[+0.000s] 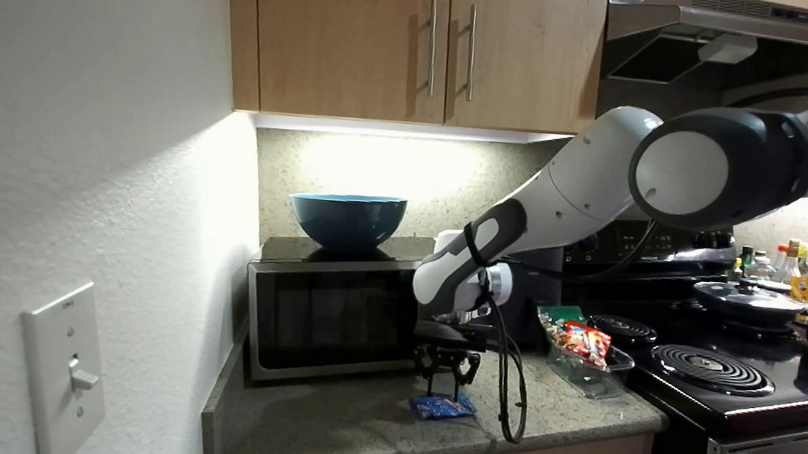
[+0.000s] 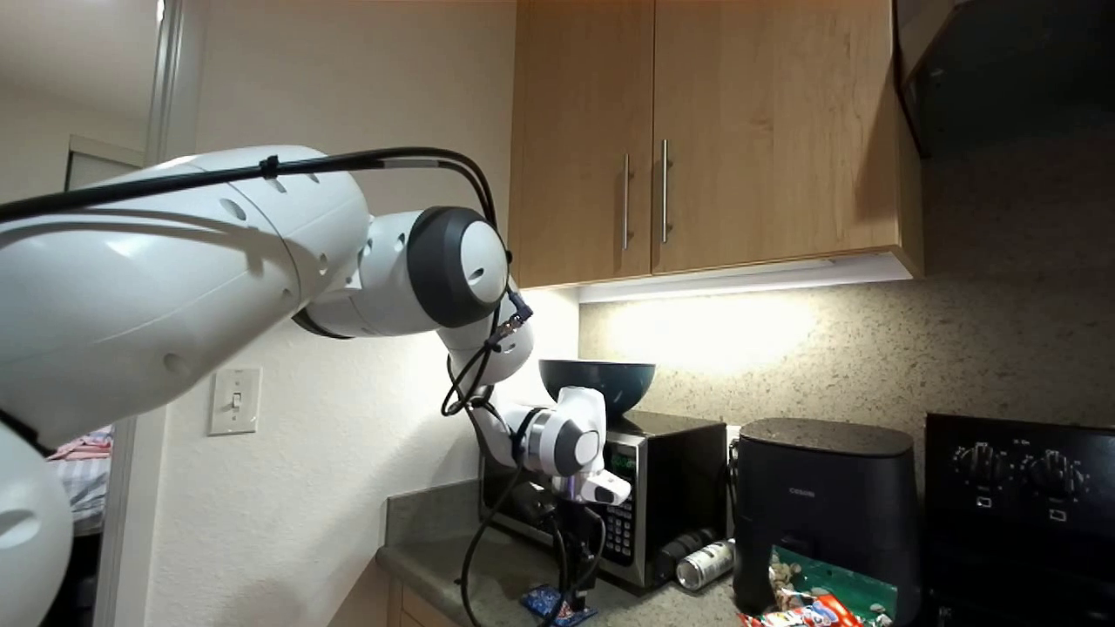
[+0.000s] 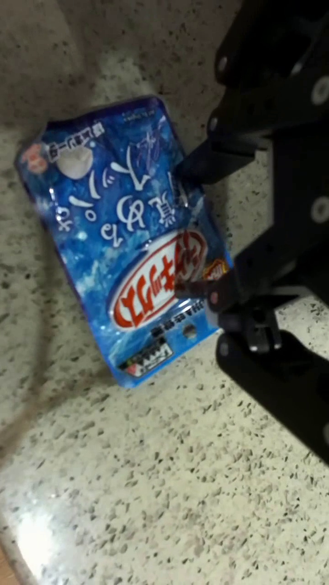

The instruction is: Pick up the sachets from the countertop and put them in the plastic bowl.

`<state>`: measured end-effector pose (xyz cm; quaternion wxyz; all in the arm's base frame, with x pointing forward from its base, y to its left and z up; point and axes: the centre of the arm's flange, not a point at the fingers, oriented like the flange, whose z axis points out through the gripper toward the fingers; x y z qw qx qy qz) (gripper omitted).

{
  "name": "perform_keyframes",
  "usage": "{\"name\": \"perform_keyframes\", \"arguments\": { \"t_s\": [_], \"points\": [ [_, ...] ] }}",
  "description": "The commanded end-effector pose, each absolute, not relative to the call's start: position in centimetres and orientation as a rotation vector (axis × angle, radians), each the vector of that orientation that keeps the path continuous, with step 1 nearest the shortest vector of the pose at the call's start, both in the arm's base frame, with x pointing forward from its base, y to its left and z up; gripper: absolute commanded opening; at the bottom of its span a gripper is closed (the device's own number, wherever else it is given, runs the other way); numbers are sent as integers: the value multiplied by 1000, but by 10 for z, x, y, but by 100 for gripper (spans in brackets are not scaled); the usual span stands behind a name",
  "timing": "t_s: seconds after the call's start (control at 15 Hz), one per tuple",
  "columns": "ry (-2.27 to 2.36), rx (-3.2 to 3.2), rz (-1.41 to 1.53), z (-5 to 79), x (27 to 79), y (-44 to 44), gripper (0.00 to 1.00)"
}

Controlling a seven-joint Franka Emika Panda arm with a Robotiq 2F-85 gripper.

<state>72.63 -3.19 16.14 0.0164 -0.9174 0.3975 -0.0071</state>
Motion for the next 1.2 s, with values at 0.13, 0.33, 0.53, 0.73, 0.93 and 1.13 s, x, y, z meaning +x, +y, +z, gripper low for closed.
{"name": "perform_keyframes", "arguments": {
  "t_s": [0.13,0.33,0.53,0.73,0.93,1.13],
  "points": [
    [1261,-2823,29,162,737,-53,11],
    [1282,-2848,-11,166,730,-57,19],
    [1271,-2856,-5,162,731,-51,19],
    [1249,-2872,-17,167,723,-48,63],
    [1236,-2870,-70,176,709,-43,82],
    [1225,-2857,-97,183,697,-35,98]
  ]
}}
